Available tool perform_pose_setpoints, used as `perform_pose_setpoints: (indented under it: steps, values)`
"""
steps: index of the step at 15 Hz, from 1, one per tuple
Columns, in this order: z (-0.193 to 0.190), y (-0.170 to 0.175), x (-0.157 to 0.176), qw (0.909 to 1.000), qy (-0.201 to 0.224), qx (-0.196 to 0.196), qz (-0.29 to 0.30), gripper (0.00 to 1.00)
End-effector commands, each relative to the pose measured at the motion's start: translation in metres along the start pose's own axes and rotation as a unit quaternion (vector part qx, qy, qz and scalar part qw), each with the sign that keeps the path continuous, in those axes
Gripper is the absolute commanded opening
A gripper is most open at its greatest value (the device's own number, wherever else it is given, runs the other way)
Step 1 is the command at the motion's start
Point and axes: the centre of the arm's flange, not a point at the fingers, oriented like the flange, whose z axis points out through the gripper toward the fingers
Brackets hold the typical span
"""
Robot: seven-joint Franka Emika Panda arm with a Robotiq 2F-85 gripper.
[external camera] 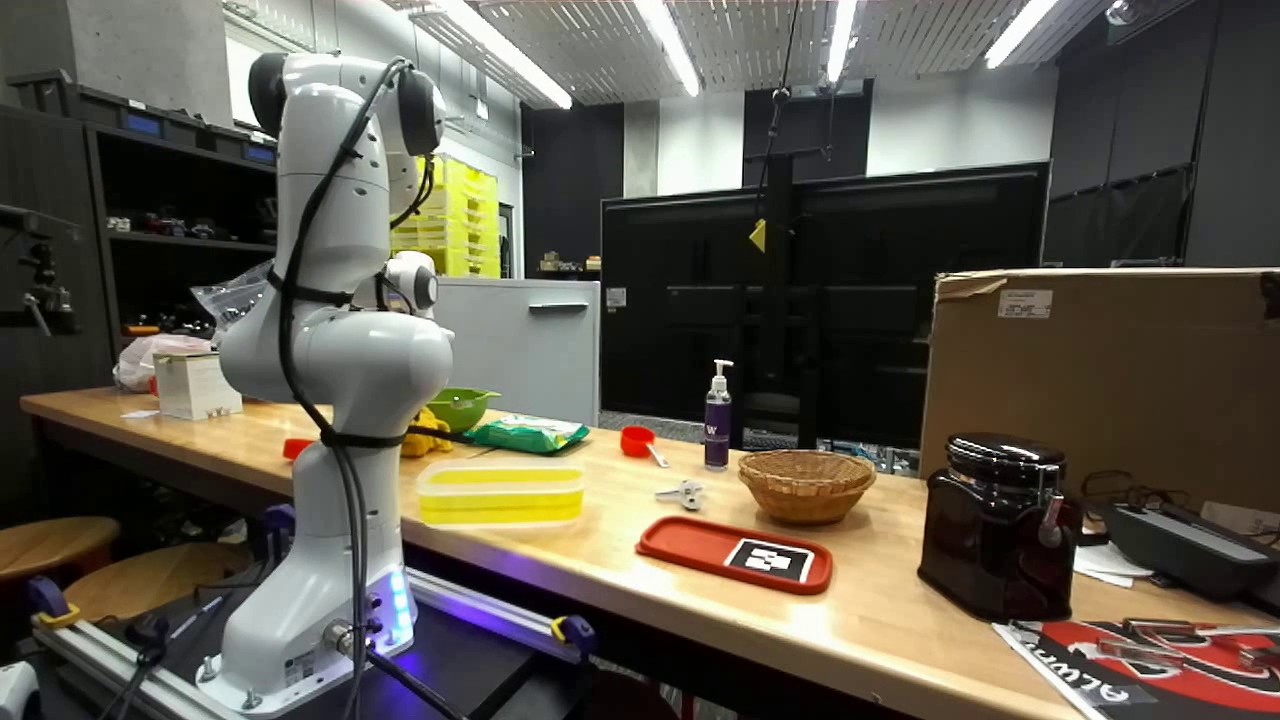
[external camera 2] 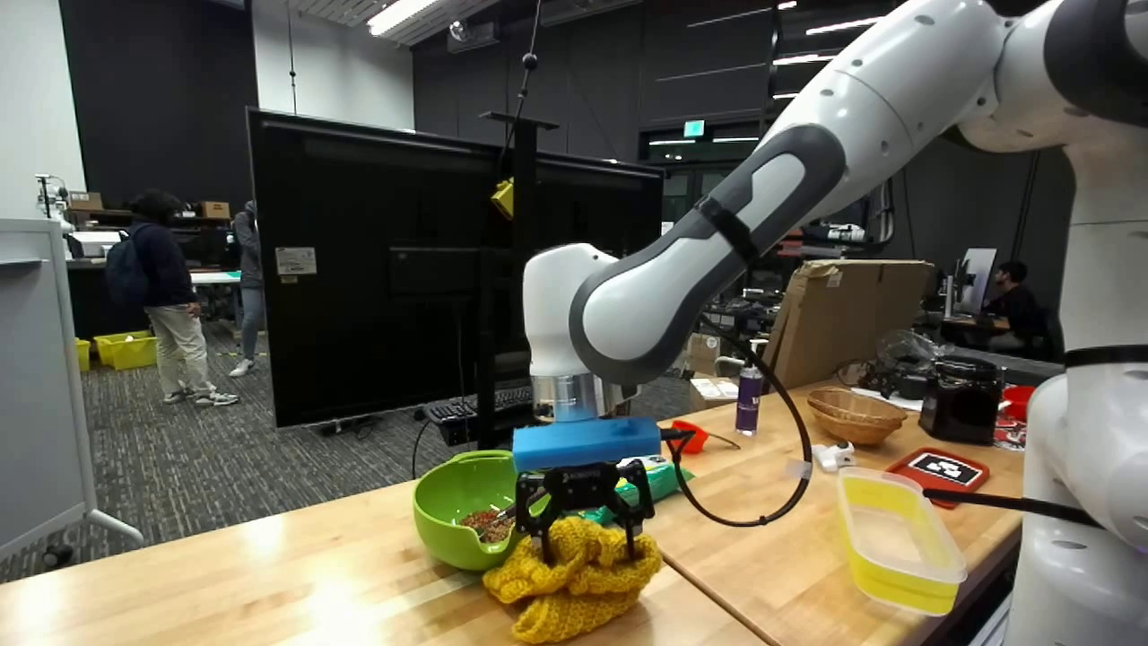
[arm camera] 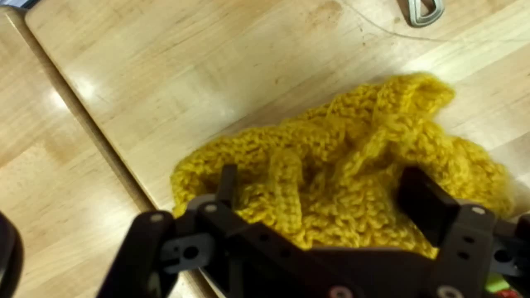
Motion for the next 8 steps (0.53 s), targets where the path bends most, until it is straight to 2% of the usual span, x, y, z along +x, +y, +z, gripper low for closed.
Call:
perform_pose_setpoints:
  steps: [1,8]
  values:
    - [-0.027,0.02,0.01,0.9995,-0.003,0.028,-0.013,1.0]
    - [-0.063,0.037,0.03,0.9978,-0.003,0.063,-0.02,1.0]
